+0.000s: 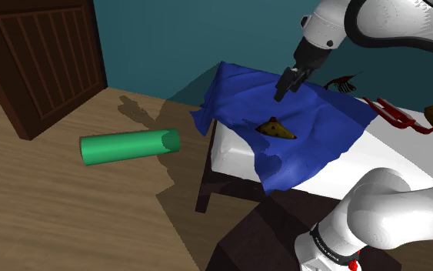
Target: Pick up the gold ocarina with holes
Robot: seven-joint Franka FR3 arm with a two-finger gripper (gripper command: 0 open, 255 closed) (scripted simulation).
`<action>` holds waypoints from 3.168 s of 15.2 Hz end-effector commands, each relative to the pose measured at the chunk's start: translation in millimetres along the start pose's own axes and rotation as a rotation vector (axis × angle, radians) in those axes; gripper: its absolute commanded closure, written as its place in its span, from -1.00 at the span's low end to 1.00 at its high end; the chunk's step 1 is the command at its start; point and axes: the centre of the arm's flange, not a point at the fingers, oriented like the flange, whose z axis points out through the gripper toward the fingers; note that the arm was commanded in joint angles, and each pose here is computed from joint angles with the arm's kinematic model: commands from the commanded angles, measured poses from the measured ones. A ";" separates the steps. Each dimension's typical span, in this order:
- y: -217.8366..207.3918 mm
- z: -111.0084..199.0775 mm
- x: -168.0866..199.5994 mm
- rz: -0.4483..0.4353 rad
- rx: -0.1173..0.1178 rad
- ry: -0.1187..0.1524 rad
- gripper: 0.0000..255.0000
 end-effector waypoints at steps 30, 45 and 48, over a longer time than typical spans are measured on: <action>234.4 269.1 -8.7 -0.512 0.371 0.148 -1.00; 235.9 256.6 -6.6 -0.512 0.371 0.148 1.00; 237.7 241.1 -3.9 -0.512 0.371 0.148 1.00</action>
